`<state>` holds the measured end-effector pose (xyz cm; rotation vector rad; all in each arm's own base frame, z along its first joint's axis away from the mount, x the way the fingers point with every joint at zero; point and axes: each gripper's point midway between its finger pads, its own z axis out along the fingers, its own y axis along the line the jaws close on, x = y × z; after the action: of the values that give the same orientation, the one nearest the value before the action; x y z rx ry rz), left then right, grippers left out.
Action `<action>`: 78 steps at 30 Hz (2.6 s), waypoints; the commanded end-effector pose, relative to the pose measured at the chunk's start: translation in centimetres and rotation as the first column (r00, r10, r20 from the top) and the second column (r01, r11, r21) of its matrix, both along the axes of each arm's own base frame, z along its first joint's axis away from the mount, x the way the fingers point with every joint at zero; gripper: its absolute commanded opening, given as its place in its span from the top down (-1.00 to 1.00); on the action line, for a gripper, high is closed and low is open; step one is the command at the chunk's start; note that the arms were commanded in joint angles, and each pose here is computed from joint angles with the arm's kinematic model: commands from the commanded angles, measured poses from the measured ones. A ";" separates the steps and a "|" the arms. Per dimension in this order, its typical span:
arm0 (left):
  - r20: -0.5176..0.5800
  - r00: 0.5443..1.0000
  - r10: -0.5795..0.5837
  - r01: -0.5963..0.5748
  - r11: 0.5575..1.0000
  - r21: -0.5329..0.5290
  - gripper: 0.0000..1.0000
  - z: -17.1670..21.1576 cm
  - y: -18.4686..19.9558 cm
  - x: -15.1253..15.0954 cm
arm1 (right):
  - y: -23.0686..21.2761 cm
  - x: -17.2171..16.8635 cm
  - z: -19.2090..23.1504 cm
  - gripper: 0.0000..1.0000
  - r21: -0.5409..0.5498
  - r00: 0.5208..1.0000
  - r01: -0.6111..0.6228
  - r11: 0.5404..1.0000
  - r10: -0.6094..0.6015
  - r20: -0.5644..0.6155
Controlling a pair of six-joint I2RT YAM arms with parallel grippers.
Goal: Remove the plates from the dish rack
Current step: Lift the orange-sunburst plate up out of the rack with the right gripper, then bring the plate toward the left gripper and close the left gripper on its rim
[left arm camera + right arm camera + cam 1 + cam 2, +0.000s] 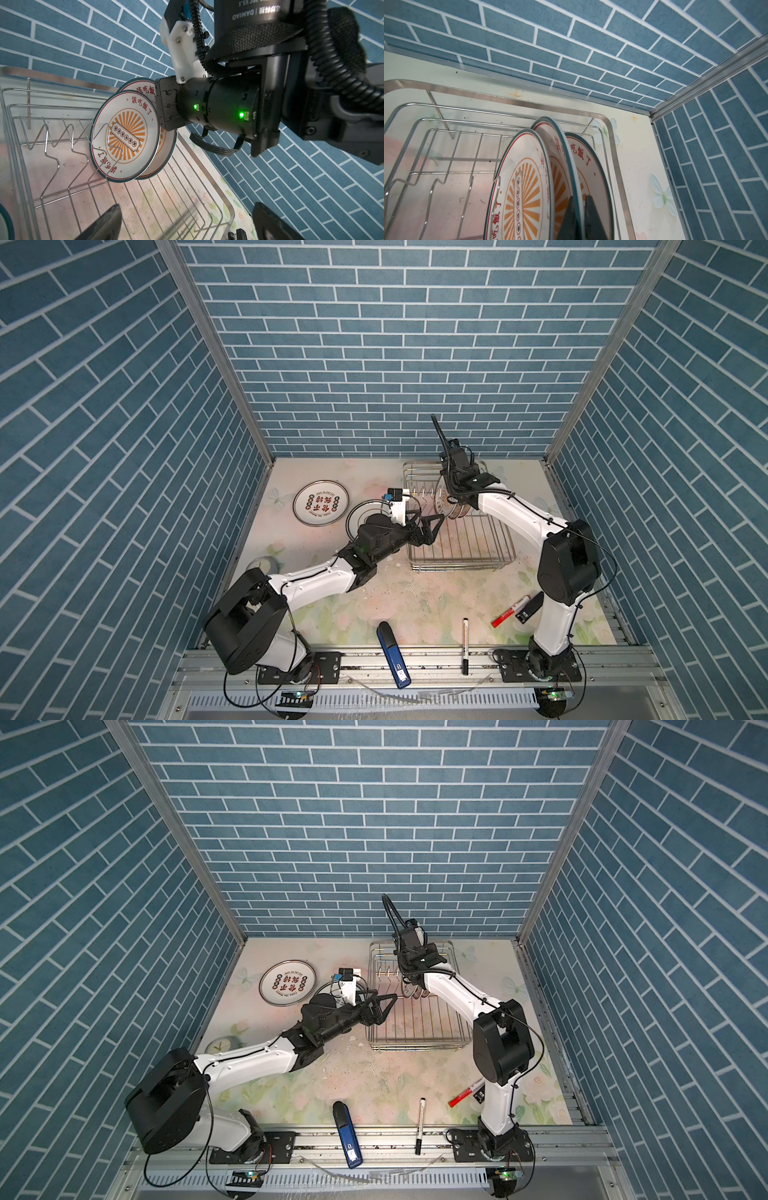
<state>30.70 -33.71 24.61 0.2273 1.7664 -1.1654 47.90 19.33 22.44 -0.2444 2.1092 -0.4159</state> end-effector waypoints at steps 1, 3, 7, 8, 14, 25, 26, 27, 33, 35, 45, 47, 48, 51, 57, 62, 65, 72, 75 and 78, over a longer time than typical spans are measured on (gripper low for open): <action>0.018 1.000 0.001 -0.001 1.000 -0.007 -0.99 0.6 0.4 -0.5 | -0.9 -0.6 6.7 0.93 0.037 0.990 0.026 0.999 -0.031 0.138; 0.022 1.000 0.005 -0.005 1.000 -0.010 -0.99 0.8 0.6 -0.6 | -1.2 -0.9 7.4 0.93 0.044 0.988 0.026 0.999 -0.032 0.152; 0.025 1.000 0.006 -0.006 1.000 -0.014 -0.99 1.0 0.8 -0.8 | -1.9 -1.9 9.0 0.94 0.045 0.982 0.036 0.998 -0.044 0.184; 0.026 1.000 0.006 -0.005 1.000 -0.014 -0.99 1.0 0.8 -0.8 | -2.0 -2.2 9.4 0.94 0.047 0.980 0.033 0.998 -0.041 0.194; 0.025 1.000 0.010 -0.009 1.000 -0.008 -0.99 1.0 1.1 -1.0 | -3.1 -4.6 12.6 0.95 0.026 0.959 0.047 0.999 -0.053 0.277; 0.034 0.999 -0.014 0.015 0.999 -0.037 -0.99 2.2 1.1 -1.7 | -5.4 -8.4 16.4 0.98 0.074 0.927 0.054 0.996 -0.077 0.366; 0.021 1.000 -0.011 0.011 1.000 -0.024 -0.99 1.4 1.4 -1.8 | -5.5 -8.8 16.7 0.99 0.083 0.925 0.046 0.996 -0.074 0.373; 0.020 1.000 -0.007 0.008 1.000 -0.023 -0.99 1.3 1.5 -1.9 | -5.6 -9.1 16.9 0.99 0.092 0.921 0.040 0.995 -0.072 0.382; 0.027 1.000 0.003 -0.003 1.000 -0.019 -0.99 1.7 2.0 -2.2 | -6.1 -10.9 18.3 0.99 0.137 0.904 -0.010 0.990 -0.049 0.424; 0.024 1.000 0.008 -0.008 1.000 -0.020 -0.99 1.6 2.2 -2.3 | -6.1 -11.4 18.4 1.00 0.157 0.901 -0.033 0.987 -0.039 0.431; 0.056 0.998 -0.031 0.034 0.998 -0.061 -0.99 2.3 2.6 -3.6 | -5.1 -14.1 18.3 1.00 0.296 0.890 -0.214 0.931 0.061 0.451; 0.061 0.998 -0.015 0.019 0.998 -0.065 -0.99 2.4 3.1 -3.7 | -4.7 -14.8 18.3 1.00 0.332 0.888 -0.266 0.905 0.096 0.451; 0.062 0.998 -0.007 0.011 0.998 -0.064 -0.99 2.4 3.3 -3.8 | -4.5 -15.0 18.1 1.00 0.345 0.887 -0.285 0.894 0.110 0.448; 0.066 0.998 0.001 0.003 0.998 -0.063 -0.99 2.3 3.8 -4.1 | -4.2 -15.6 17.6 1.00 0.402 0.887 -0.343 0.849 0.152 0.436; 0.068 0.998 -0.017 0.024 0.995 -0.096 -0.99 2.5 3.9 -4.7 | -3.3 -17.3 17.3 1.00 0.519 0.861 -0.469 0.715 0.237 0.450; 0.066 0.996 -0.052 0.060 0.990 -0.128 -0.99 2.9 3.4 -5.0 | -2.1 -18.8 17.4 1.00 0.572 0.829 -0.548 0.610 0.310 0.465; 0.066 0.996 -0.055 0.064 0.988 -0.139 -0.99 3.0 3.2 -5.0 | -1.5 -19.7 17.4 1.00 0.605 0.810 -0.585 0.541 0.344 0.475; 0.056 0.998 -0.039 0.048 0.986 -0.161 -0.92 3.0 3.2 -4.8 | 0.5 -21.6 17.2 1.00 0.634 0.744 -0.663 0.398 0.444 0.499; 0.043 0.999 -0.020 0.027 0.985 -0.170 -0.77 2.8 3.4 -4.5 | 0.7 -21.9 17.1 1.00 0.637 0.729 -0.677 0.369 0.458 0.509; 0.037 0.999 -0.018 0.024 0.982 -0.186 -0.36 3.0 3.4 -4.4 | 0.3 -21.8 16.9 1.00 0.636 0.740 -0.668 0.387 0.441 0.509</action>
<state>26.38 -30.24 27.28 0.1711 1.6398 -1.3034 27.11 19.72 36.17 -0.3538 1.7170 0.8081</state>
